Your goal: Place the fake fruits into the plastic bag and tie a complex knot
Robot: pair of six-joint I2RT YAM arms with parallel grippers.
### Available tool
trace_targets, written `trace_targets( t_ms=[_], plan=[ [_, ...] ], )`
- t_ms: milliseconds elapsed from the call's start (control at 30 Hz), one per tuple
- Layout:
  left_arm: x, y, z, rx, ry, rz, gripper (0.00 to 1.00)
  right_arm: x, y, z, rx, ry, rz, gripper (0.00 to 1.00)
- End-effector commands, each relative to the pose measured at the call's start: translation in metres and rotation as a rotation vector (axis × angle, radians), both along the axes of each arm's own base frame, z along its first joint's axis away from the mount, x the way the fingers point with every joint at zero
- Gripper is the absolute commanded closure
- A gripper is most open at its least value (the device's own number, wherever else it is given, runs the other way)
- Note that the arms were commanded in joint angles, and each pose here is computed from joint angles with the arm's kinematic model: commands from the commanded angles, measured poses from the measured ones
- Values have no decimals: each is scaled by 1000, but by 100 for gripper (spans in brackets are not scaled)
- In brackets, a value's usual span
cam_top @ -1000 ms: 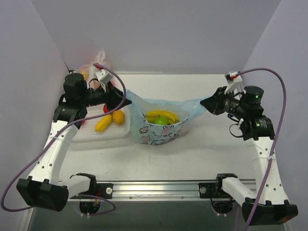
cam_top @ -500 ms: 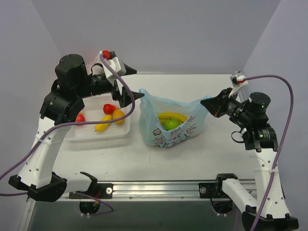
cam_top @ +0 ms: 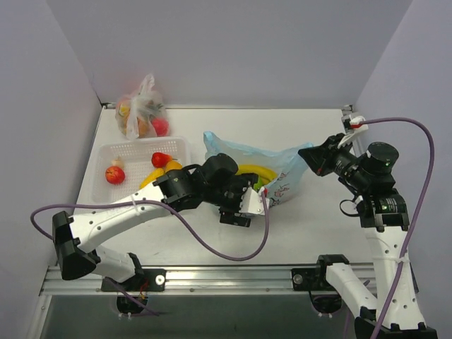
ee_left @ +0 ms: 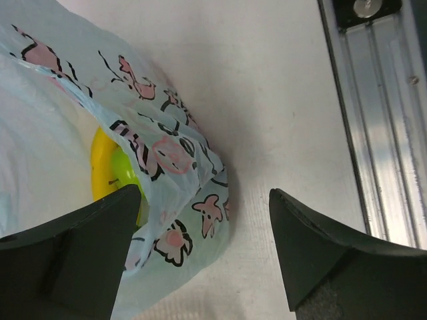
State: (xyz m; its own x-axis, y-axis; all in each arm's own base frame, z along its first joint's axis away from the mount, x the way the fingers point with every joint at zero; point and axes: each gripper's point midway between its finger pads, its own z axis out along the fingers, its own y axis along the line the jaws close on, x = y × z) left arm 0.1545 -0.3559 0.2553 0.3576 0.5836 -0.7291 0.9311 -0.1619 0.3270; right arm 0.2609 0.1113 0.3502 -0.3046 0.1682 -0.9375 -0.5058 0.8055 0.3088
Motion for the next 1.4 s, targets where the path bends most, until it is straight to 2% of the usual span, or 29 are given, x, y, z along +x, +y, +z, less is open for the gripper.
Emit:
trace_targets(
  t_ms=[0,67,100,167,200,300,500,667,1000,1067,1100,1133,1167,1267,1300,1367],
  plan=[
    [42,-30,18,-117,-184,76,7,-4,-3,8,-49,-80,0,100],
    [64,-34,3,-98,-248,144,4,-9,-3,4,-66,-78,6,100],
    [77,-44,15,-168,-304,181,3,-10,-4,3,-83,-86,12,100],
    [96,-41,8,-173,-388,246,3,-16,-4,-1,-104,-92,23,100],
    [105,-46,24,-246,-434,279,2,-17,-5,-2,-113,-98,24,100],
    [125,-45,30,-292,-473,330,2,-21,-7,-4,-133,-108,20,100],
    [163,-39,43,-359,-503,364,2,-22,-6,-2,-150,-120,37,100],
    [170,-48,32,-352,-494,284,3,-27,0,-5,-154,-129,88,100],
    [177,-62,-2,-281,-356,196,5,-33,8,-5,-169,-154,157,100],
    [183,-65,4,-290,-323,191,16,-32,7,-5,-178,-160,153,100],
    [180,-61,-8,-250,-264,186,25,-31,5,-4,-184,-162,143,100],
    [179,-59,-9,-244,-241,176,35,-29,4,-4,-187,-164,136,100],
    [177,-59,-4,-256,-211,151,53,-28,3,-3,-191,-167,130,100],
    [161,-50,-18,-212,-112,89,69,-20,-1,-2,-198,-158,99,100],
    [144,-48,-30,-185,-49,29,71,-18,-1,-2,-195,-153,96,100],
    [125,-44,-49,-132,15,-38,81,-8,-2,-2,-188,-139,82,100]
  ],
)
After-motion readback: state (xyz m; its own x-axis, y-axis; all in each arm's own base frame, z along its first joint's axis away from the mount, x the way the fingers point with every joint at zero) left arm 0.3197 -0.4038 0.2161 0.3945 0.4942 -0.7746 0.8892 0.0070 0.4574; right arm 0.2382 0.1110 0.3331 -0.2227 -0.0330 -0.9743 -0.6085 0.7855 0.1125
